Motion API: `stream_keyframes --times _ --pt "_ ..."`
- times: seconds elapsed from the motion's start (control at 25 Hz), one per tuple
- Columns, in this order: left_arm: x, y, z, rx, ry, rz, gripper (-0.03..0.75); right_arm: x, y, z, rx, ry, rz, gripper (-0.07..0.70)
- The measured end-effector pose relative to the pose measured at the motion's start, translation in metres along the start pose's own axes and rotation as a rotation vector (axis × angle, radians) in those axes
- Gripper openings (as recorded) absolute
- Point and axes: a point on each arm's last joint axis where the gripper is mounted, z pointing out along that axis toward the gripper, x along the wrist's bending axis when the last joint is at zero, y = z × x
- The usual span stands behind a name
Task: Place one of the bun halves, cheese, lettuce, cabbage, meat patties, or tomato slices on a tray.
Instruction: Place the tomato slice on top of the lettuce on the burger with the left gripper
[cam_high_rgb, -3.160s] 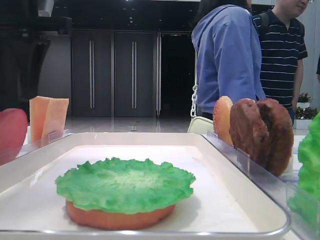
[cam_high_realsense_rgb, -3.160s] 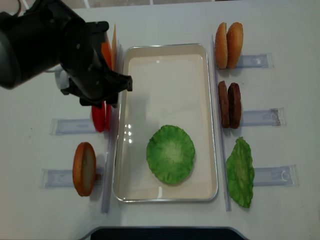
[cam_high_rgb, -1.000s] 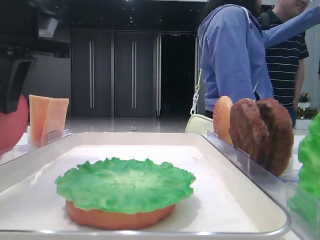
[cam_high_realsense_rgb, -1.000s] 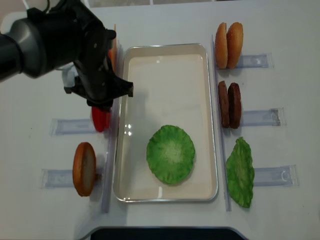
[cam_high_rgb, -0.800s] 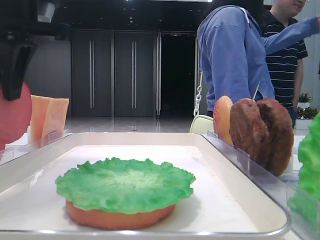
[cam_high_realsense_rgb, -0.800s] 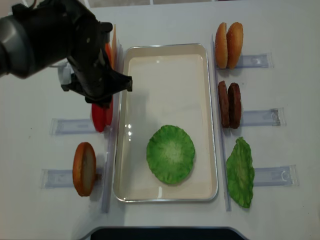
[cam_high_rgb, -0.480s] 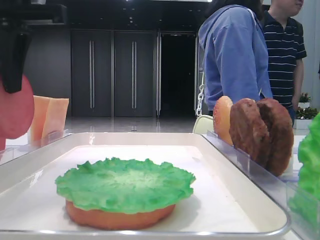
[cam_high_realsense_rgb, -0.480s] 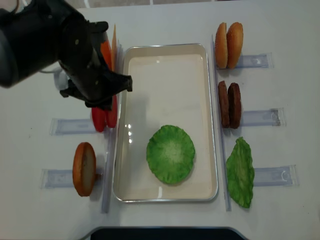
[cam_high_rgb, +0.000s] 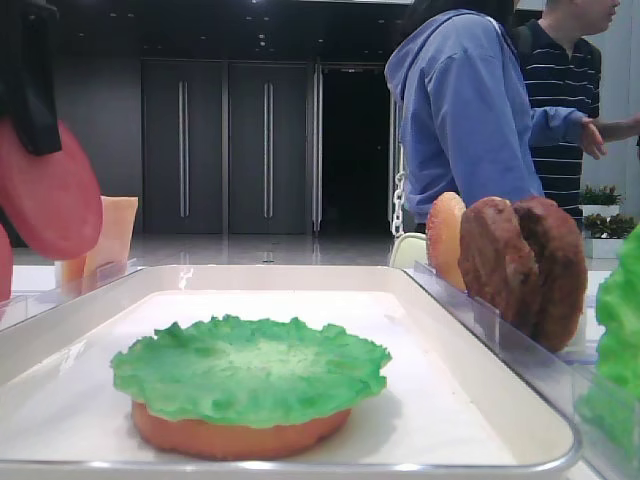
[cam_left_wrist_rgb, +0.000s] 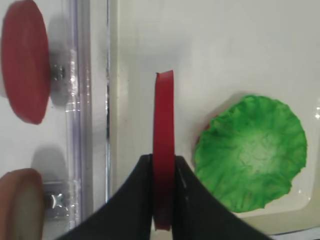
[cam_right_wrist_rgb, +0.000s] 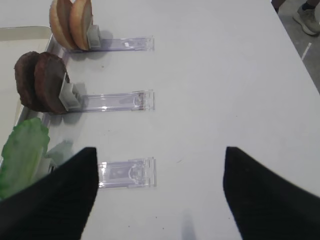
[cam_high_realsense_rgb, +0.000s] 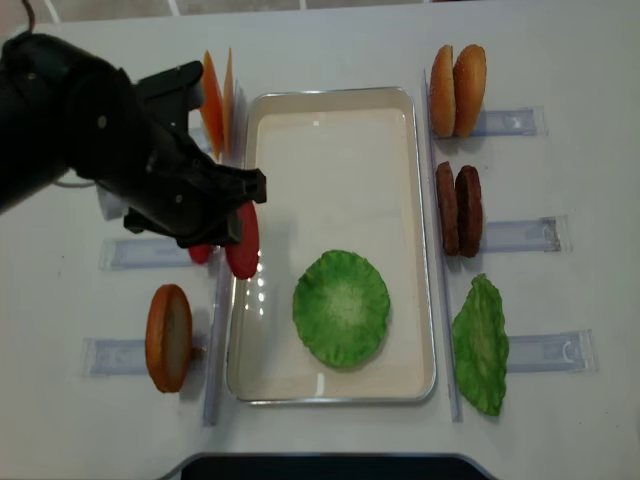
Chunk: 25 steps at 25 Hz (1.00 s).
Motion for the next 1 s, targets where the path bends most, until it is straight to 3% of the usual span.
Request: stream_keyframes --times 0.08,0.6,1.0 --pt "-0.001 -0.007 -0.001 0.0 -0.041 0.0 0.055 0.0 0.0 0.0 0.0 0.0 0.0 0.524" --pt "-0.044 -0.046 0.005 -0.027 -0.219 0.127 0.055 0.0 0.0 0.0 0.0 0.0 0.0 0.524" --pt "-0.056 -0.052 0.016 -0.007 -0.262 0.109 0.055 0.0 0.0 0.0 0.0 0.0 0.0 0.524"
